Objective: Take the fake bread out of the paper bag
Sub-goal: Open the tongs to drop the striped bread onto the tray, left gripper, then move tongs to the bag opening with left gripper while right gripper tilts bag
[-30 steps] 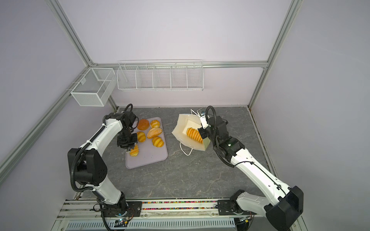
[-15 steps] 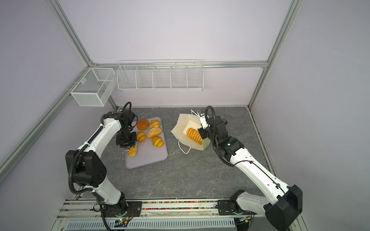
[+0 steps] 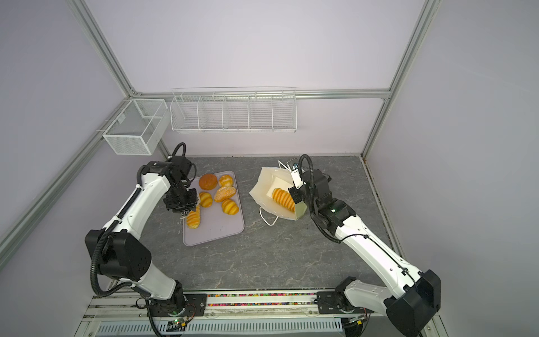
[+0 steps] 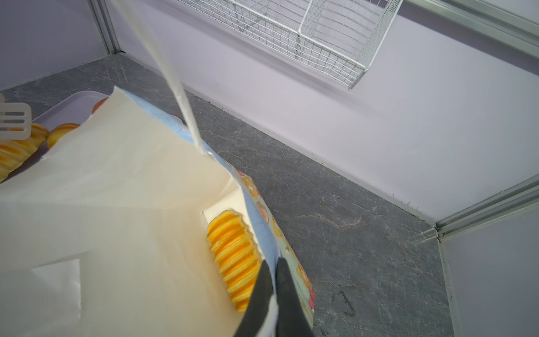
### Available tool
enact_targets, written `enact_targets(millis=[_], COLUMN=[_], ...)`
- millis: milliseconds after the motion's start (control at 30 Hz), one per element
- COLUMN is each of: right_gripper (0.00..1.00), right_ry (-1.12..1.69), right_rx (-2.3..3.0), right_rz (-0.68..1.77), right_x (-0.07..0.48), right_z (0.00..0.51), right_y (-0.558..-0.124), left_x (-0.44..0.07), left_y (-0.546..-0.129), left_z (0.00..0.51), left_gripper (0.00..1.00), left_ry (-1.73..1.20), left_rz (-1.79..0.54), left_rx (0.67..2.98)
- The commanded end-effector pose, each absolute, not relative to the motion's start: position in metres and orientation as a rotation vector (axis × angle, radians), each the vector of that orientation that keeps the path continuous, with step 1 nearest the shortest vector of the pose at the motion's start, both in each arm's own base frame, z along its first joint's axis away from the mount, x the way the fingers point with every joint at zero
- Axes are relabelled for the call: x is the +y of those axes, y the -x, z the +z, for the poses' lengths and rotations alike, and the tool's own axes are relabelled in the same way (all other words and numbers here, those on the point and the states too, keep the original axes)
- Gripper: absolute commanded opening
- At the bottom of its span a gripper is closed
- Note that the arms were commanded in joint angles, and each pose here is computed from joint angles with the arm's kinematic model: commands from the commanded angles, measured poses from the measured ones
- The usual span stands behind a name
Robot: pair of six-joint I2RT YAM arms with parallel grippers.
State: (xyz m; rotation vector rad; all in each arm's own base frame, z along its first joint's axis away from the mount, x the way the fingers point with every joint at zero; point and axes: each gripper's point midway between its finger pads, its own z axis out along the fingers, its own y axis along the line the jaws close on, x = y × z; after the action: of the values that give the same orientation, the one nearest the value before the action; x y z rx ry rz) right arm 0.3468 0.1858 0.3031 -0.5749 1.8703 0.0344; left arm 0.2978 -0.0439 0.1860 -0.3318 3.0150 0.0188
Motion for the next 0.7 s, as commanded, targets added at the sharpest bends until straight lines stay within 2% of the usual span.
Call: enact_targets(millis=[0,267,500,667], right_gripper=[0.06,0.06,0.06,0.06], right_ry=[0.550,0.513,0.582,0.725], right_rx=[1.835,1.880,1.842,1.871], right_rz=[-0.014,-0.102,-0.366,-0.386], right_x=[0.182,0.161,0.141,0.155], right_z=[0.319,0.334,0.349,0.315], right_y=[-0.358,-0.401,-0.448,-0.455], left_x=[-0.049,-0.080,-0.125,-0.149], left_y=[-0.287,-0.284,-0.290,-0.291], left_z=[0.215,0.245,0.246,0.235], left_gripper=[0.31,0.14,0.07,0.04], left_ry=[0.286,0.181,0.086,0.062], left_rz=[-0.049,-0.182,-0.407,-0.534], left_rx=[2.974,2.874,2.776,2.740])
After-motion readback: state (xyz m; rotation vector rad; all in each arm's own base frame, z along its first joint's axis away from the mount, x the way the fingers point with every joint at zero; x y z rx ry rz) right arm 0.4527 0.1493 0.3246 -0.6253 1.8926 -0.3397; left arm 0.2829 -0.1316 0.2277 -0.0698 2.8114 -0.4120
